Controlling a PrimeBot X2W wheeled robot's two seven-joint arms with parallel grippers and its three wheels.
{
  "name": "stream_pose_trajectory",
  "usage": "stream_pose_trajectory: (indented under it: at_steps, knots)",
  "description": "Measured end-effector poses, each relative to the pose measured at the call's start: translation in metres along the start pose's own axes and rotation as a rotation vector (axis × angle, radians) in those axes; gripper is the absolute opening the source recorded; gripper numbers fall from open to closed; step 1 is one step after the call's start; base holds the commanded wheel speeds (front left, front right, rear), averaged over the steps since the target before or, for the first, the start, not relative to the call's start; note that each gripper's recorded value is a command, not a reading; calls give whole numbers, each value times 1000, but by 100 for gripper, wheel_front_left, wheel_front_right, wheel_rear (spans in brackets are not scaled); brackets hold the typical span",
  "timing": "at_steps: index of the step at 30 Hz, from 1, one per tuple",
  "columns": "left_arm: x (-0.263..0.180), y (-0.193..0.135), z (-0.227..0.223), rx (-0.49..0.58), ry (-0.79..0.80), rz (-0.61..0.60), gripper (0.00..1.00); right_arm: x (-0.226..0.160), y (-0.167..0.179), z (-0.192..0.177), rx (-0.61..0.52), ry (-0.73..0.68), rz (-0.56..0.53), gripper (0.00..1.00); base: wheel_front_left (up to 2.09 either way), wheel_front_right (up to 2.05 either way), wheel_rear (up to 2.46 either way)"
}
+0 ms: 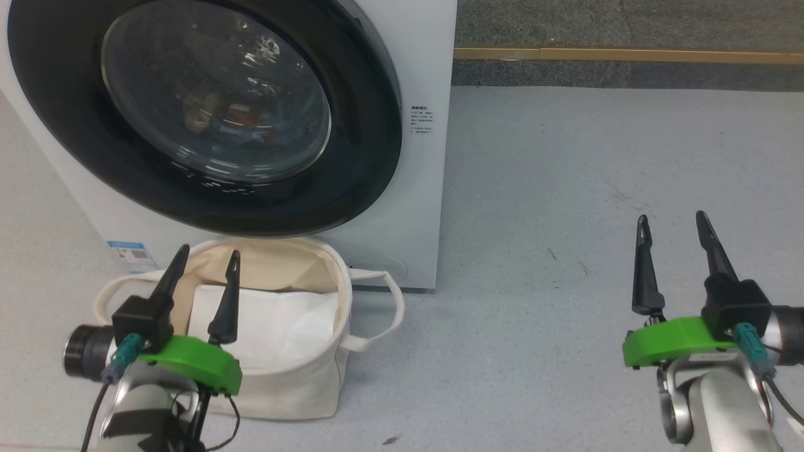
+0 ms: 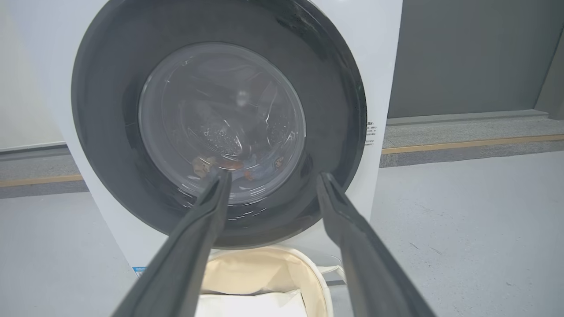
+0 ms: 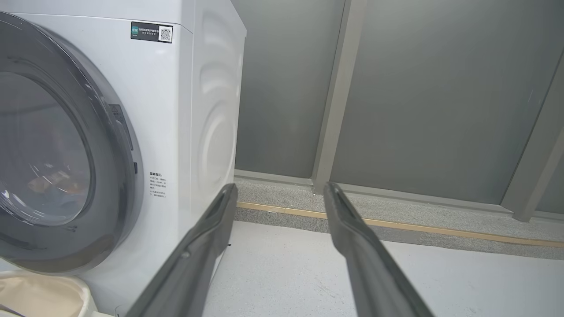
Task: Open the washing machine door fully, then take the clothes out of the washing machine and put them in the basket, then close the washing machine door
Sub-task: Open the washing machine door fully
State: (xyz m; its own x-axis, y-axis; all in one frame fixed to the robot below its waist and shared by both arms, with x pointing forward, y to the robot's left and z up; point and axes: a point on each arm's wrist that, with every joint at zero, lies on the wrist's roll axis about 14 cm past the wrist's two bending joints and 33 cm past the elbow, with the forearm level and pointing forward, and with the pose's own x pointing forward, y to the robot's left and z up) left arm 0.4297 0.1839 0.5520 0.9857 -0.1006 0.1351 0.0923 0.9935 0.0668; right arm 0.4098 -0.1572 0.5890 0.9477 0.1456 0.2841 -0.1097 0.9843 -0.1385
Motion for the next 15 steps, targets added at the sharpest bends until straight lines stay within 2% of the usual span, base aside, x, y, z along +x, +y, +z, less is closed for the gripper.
stream_pose_trajectory:
  at_steps: [12, 13, 14, 15]
  knots:
    - [0, 7, -13, -20, 43, 29, 100, 0, -8, -4, 138, -2, -46, 100, 0, 0, 0]
    - [0, 8, -13, -21, 44, 30, 100, 0, -8, -5, 161, -1, -50, 63, 0, 0, 0]
    - [0, 8, -13, -21, 44, 30, 100, 0, -8, -5, 161, -1, -50, 19, 0, 0, 0]
    - [0, 8, -14, -22, 46, 33, 100, 1, -9, -5, 191, -5, -56, 0, 0, 0, 0]
